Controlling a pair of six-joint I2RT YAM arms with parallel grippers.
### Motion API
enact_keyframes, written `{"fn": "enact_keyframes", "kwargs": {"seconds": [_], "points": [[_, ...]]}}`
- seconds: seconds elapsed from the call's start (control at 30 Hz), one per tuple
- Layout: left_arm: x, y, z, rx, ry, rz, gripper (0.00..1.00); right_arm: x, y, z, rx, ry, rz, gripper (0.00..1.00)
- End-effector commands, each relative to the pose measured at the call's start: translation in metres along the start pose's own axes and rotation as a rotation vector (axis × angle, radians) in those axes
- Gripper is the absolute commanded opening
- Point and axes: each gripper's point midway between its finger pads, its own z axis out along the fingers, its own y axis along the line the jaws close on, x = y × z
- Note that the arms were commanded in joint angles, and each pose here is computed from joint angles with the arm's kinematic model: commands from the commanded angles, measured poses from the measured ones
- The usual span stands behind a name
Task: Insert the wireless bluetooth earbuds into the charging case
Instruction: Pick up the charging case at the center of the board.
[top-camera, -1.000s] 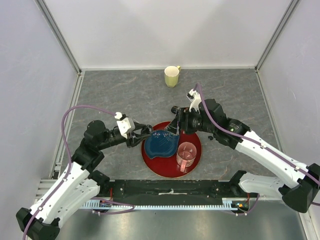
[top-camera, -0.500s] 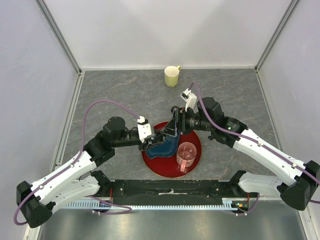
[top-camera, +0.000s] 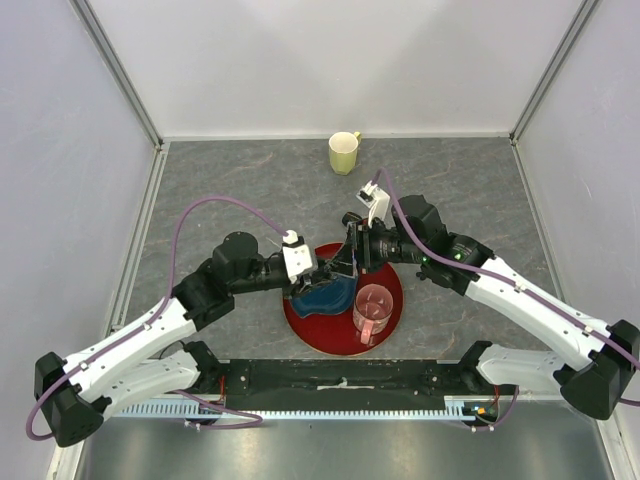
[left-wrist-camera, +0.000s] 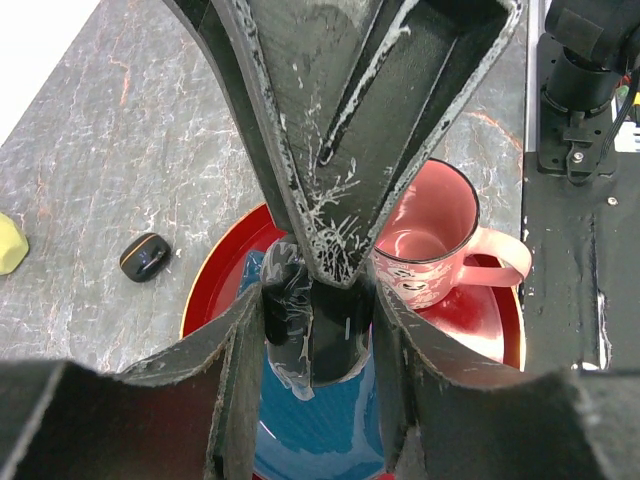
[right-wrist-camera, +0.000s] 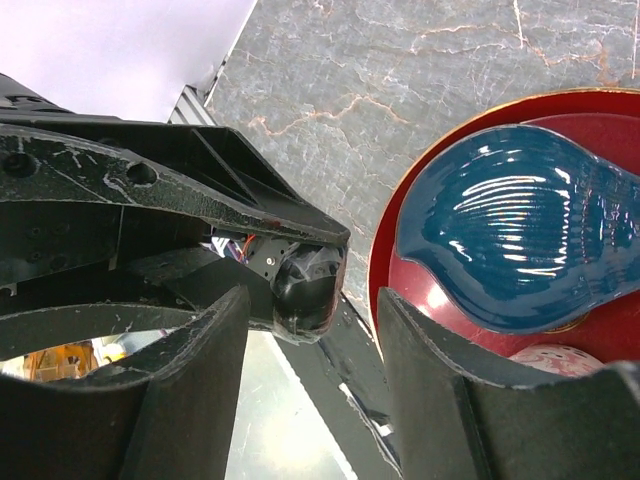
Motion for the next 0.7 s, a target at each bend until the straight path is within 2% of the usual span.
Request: {"fn": "enact_keyframes", "kwargs": {"seconds": [0.0, 0.3, 0.4, 0.6, 0.67], "points": [[-0.031, 0.012, 0.000, -0.041, -0.074, 0.070, 0.02, -0.008, 0.012, -0.003, -0.029, -0.003, -0.046, 0.61], [-0.032, 0.006, 0.004, -0.020, -0.077, 0.071, 0.02, -0.005, 0.011, 0.006, -0.023, 0.014, -0.044, 0.52], [-0.031, 0.006, 0.005, -0.020, -0.072, 0.068, 0.02, -0.005, 0.010, 0.007, -0.017, 0.014, -0.039, 0.43], [-0.030, 0.011, 0.003, -0.057, -0.068, 0.050, 0.02, -0.003, 0.011, 0.007, -0.028, 0.020, -0.042, 0.15], [-0.030, 0.018, 0.003, -0.099, -0.065, 0.018, 0.08, -0.002, 0.010, 0.007, -0.026, 0.020, -0.039, 0.10]]}}
